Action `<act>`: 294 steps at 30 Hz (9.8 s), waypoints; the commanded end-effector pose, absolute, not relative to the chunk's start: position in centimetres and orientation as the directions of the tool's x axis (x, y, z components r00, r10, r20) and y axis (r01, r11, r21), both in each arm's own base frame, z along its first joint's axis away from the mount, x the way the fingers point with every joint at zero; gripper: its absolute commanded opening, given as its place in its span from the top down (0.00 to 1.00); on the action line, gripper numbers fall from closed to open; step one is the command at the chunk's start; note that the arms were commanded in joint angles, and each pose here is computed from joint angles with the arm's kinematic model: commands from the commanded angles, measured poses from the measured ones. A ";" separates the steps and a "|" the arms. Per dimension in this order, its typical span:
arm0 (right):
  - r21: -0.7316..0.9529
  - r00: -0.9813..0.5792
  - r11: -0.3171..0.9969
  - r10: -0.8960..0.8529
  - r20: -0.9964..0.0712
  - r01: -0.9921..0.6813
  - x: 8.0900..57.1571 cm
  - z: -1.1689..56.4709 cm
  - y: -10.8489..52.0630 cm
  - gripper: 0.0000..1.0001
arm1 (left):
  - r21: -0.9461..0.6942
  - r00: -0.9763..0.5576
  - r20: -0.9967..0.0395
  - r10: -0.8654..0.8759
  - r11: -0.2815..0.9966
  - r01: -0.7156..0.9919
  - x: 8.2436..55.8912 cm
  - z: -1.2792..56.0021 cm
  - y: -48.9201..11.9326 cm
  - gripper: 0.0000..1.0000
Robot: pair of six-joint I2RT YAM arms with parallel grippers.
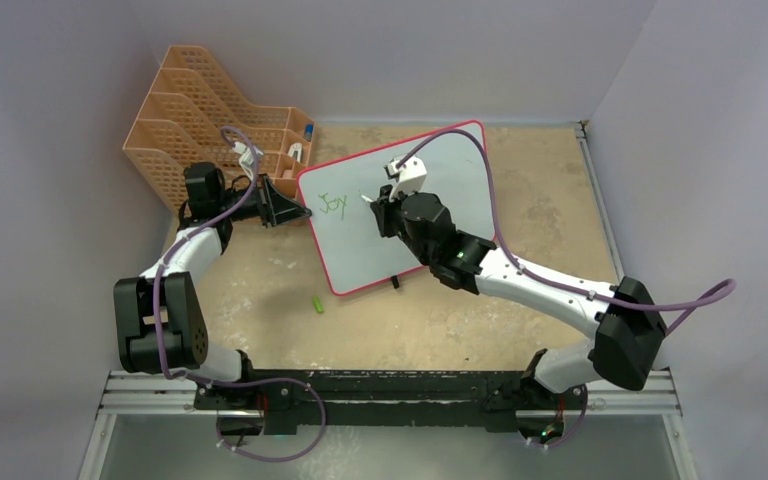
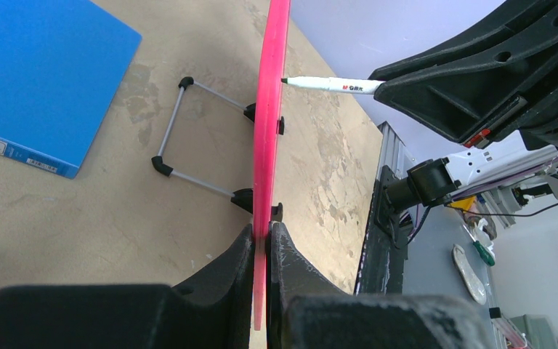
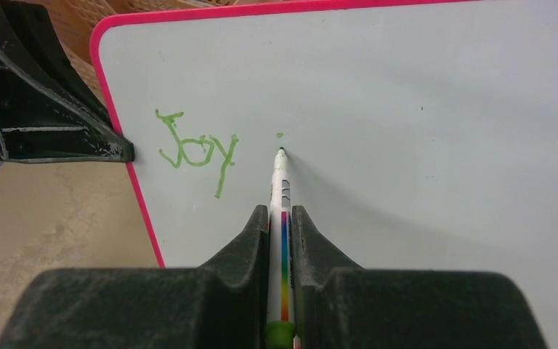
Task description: Write a sentence on the whiteboard
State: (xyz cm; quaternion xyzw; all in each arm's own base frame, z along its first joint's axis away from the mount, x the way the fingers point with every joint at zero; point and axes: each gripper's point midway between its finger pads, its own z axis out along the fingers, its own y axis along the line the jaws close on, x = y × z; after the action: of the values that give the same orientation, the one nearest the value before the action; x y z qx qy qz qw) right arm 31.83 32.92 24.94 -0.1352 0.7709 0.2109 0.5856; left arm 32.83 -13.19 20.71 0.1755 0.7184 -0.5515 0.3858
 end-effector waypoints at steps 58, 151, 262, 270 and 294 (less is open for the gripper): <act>0.236 -0.264 0.862 0.124 -0.957 -0.448 30.8 28.1 32.1 1.00 | -0.608 -0.594 -0.790 -0.153 0.324 0.725 32.9 22.1 -13.6 1.00; 0.176 -0.304 0.923 0.069 -0.950 -0.343 31.8 23.4 30.7 1.00 | -0.603 -0.589 -0.794 -0.153 0.324 0.729 32.8 22.3 -13.6 1.00; 0.217 -0.219 0.904 0.142 -0.965 -0.370 33.1 27.7 32.0 1.00 | -0.603 -0.589 -0.794 -0.151 0.321 0.731 32.7 22.4 -13.7 1.00; 0.209 -0.225 0.906 0.131 -0.965 -0.369 33.2 27.2 32.0 1.00 | -0.602 -0.588 -0.795 -0.151 0.321 0.731 32.7 22.3 -13.7 1.00; 0.191 -0.217 0.933 0.128 -0.968 -0.305 33.8 27.1 30.2 1.00 | -0.602 -0.588 -0.795 -0.151 0.323 0.731 32.7 22.4 -13.7 1.00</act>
State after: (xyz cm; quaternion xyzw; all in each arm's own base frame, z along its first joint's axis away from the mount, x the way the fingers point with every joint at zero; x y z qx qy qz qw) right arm 32.58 31.65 24.80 -0.0915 0.7749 0.1890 0.5962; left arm 33.00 -13.12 20.70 0.1727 0.7205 -0.5473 0.3892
